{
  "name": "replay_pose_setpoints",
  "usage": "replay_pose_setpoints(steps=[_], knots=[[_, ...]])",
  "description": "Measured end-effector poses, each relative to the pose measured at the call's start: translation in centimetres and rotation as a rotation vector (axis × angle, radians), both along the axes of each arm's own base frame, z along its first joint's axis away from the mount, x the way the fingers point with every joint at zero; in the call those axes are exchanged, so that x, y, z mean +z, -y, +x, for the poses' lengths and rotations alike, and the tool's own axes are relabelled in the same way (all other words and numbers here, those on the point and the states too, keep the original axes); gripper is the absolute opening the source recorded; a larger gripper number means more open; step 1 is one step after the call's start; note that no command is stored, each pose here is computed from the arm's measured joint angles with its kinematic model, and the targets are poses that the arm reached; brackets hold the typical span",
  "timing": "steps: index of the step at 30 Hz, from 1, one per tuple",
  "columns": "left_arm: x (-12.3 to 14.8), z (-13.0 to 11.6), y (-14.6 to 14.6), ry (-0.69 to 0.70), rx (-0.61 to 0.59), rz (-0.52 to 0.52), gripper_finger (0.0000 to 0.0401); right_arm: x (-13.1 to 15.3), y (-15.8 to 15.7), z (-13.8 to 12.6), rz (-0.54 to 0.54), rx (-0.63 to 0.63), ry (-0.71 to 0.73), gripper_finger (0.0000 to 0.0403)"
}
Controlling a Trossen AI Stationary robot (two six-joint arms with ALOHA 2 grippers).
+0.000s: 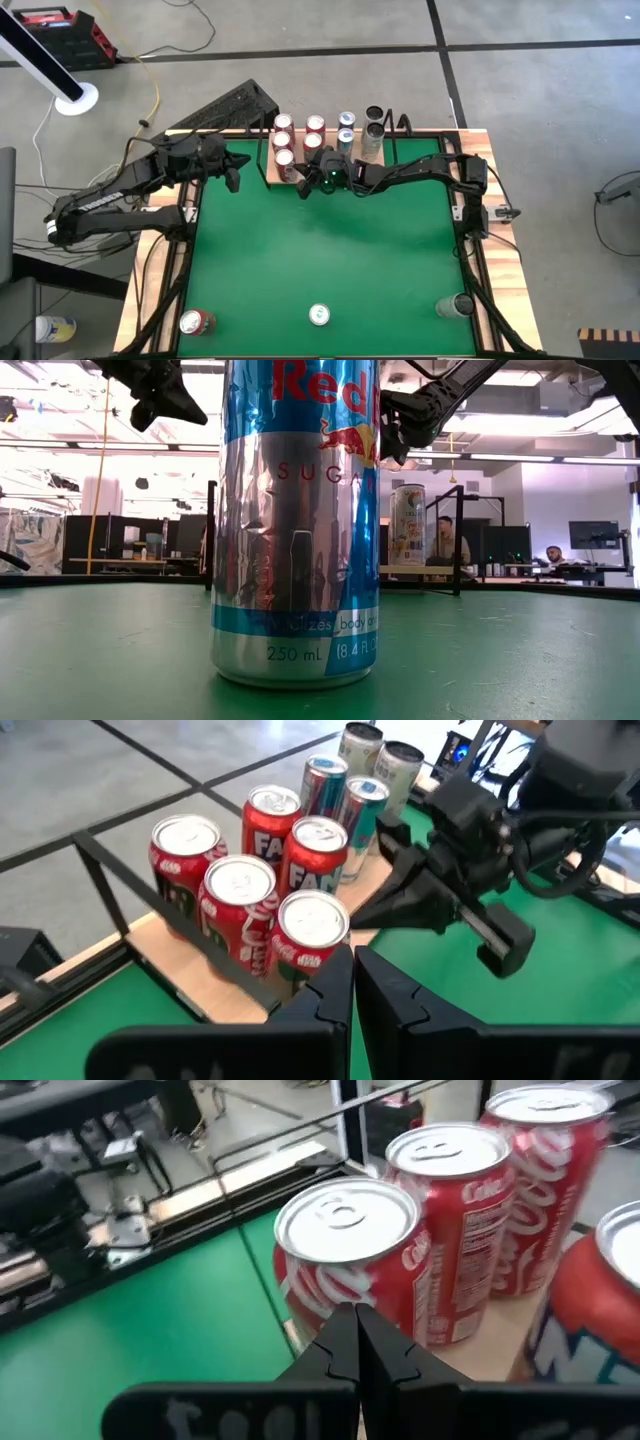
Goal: Place canned beverage on shelf
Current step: Put the red soda can on the shelf
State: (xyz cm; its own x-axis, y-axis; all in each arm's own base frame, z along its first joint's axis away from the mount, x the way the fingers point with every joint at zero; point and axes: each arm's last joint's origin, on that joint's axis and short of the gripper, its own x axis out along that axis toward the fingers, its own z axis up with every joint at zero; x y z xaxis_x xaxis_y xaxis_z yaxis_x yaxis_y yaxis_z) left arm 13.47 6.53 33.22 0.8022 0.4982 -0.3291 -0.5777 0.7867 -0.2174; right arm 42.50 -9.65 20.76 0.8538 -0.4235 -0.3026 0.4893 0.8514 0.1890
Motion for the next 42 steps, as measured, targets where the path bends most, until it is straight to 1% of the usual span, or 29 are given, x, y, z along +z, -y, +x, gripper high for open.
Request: replay_pose_setpoints(steps=[3,6,10,16,25,33,42], knots=[[-0.2,0.3,-0.1,-0.008,-0.001,-0.012,0.0000,-0.5,-0.1,-0.2,-0.005,0.020,-0.068,0.0015],[-0.3,0.5,-0.1,-0.011,-0.007,-0.017,0.0000,-0.8,-0.2,-0.5,-0.003,-0.001,-0.120,0.0017],[-0.4,1.1,-0.1,-0.021,-0.028,-0.018,0.0000,-0.7,0.2,-0.4,-0.010,-0.015,-0.092,0.0018],[-1.1,2.8,-0.1,-0.055,-0.061,-0.024,0.0000,-0.3,0.7,-0.3,-0.015,-0.035,-0.045,0.0016],[-2.1,4.8,-0.7,-0.091,-0.079,-0.024,0.0000,-0.1,0.8,-0.2,-0.019,-0.035,-0.022,0.0016],[-2.8,6.5,-1.3,-0.100,-0.086,-0.007,0.0000,0.2,0.7,-0.1,-0.024,-0.025,0.010,0.0016],[-4.7,8.1,-1.9,-0.189,-0.092,-0.035,0.0000,0.3,0.6,-0.1,-0.018,0.012,0.019,0.0016]])
